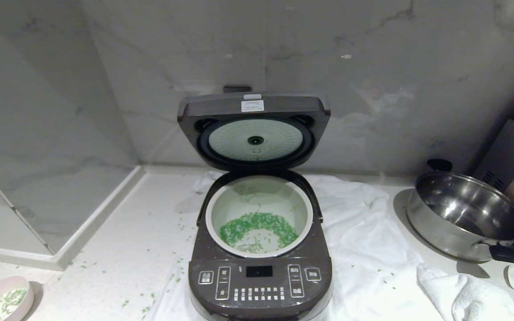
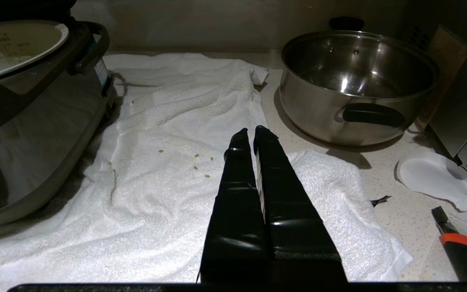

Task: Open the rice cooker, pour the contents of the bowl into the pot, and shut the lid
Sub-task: Pour the water from the bowl into the rice cooker

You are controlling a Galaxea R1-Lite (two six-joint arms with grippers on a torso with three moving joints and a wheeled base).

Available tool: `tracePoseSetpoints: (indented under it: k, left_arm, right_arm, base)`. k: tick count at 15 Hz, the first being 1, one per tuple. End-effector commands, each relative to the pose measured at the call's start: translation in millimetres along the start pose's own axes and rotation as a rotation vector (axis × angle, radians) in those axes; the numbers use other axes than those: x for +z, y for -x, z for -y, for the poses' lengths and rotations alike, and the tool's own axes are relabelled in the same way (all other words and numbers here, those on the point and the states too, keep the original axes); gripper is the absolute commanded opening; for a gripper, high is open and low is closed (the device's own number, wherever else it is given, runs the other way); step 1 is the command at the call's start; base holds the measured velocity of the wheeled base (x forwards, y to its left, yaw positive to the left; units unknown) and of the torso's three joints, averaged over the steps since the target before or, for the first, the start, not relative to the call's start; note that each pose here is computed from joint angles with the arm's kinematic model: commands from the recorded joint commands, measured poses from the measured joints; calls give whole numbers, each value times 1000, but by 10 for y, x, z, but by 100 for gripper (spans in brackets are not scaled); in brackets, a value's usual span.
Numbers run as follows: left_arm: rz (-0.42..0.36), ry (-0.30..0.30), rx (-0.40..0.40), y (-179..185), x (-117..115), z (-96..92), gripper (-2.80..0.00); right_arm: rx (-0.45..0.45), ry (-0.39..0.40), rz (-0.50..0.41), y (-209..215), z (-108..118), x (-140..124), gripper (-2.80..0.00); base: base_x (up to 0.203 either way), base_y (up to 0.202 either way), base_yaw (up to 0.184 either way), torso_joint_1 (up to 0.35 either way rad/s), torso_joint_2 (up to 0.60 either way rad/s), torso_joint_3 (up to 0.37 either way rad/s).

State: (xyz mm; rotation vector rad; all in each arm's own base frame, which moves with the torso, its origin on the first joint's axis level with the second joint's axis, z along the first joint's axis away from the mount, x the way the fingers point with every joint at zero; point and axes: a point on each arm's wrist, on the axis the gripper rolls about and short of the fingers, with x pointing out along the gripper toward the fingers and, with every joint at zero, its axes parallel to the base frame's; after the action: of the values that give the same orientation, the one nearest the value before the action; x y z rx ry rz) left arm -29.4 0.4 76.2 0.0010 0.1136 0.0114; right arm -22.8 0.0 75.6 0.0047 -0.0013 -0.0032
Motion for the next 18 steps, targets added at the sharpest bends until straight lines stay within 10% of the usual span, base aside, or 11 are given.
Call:
tracePoseSetpoints:
  k: [1, 18]
  left_arm:
    - [2, 0, -4, 2, -2, 1, -280]
    - [3, -3, -5, 4, 2, 1, -280]
  right_arm:
    - [0, 0, -1, -1, 0, -4, -280]
    - [0, 0, -1, -1, 0, -4, -280]
  base:
    - [0, 0, 0, 0, 0, 0]
    - [0, 0, 0, 0, 0, 0]
